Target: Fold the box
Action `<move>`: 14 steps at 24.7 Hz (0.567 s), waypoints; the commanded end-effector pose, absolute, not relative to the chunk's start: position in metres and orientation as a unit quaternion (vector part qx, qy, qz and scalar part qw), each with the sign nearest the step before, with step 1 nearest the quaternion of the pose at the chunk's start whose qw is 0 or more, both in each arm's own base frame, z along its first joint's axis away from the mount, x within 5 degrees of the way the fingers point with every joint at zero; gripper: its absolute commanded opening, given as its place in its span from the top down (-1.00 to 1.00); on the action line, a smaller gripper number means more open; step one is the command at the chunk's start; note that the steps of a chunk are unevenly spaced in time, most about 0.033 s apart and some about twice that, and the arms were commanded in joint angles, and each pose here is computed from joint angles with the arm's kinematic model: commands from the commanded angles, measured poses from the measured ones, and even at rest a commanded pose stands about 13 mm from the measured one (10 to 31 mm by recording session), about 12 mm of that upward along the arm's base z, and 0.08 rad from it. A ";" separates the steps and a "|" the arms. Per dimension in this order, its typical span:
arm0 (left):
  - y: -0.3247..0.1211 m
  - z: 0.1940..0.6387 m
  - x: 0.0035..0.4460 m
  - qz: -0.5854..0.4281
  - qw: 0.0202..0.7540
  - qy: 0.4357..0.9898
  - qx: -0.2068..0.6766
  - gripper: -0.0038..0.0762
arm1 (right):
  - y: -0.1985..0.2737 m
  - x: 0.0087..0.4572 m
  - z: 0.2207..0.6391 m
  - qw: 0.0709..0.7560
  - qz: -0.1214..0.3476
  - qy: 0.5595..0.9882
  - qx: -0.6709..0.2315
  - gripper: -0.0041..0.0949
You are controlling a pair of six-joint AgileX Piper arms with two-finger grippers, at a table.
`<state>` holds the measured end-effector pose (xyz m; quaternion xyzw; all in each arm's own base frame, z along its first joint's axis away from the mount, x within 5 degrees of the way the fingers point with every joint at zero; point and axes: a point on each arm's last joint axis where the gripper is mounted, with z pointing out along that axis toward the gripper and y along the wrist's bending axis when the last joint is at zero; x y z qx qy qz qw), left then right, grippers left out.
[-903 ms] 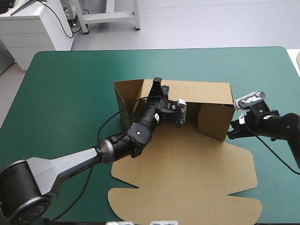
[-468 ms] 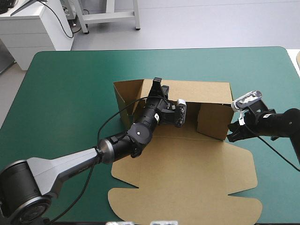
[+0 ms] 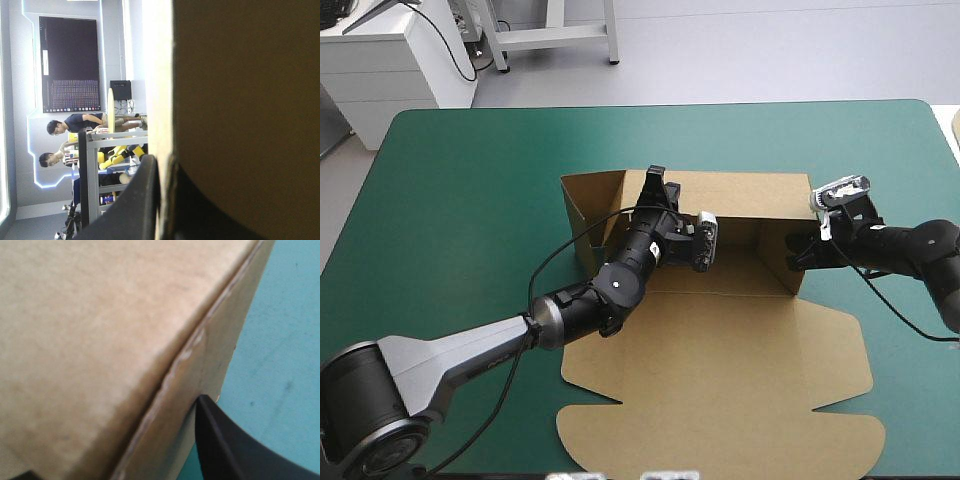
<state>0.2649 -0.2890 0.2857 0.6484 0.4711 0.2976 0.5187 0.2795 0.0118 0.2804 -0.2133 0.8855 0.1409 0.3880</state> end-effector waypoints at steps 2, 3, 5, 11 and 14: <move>-0.286 0.302 0.262 0.304 0.538 0.469 0.630 0.92 | 0.012 0.285 0.286 0.408 0.162 0.879 -0.186 0.84; -0.286 0.302 0.262 0.303 0.539 0.469 0.631 0.92 | 0.013 0.285 0.285 0.406 0.165 0.880 -0.184 0.96; -0.286 0.302 0.262 0.302 0.539 0.468 0.632 0.92 | 0.013 0.284 0.283 0.403 0.170 0.880 -0.183 0.91; -0.286 0.302 0.262 0.302 0.539 0.468 0.632 0.91 | 0.015 0.281 0.282 0.389 0.188 0.885 -0.174 0.91; -0.286 0.302 0.262 0.302 0.539 0.468 0.632 0.75 | 0.015 0.281 0.282 0.387 0.192 0.887 -0.165 0.91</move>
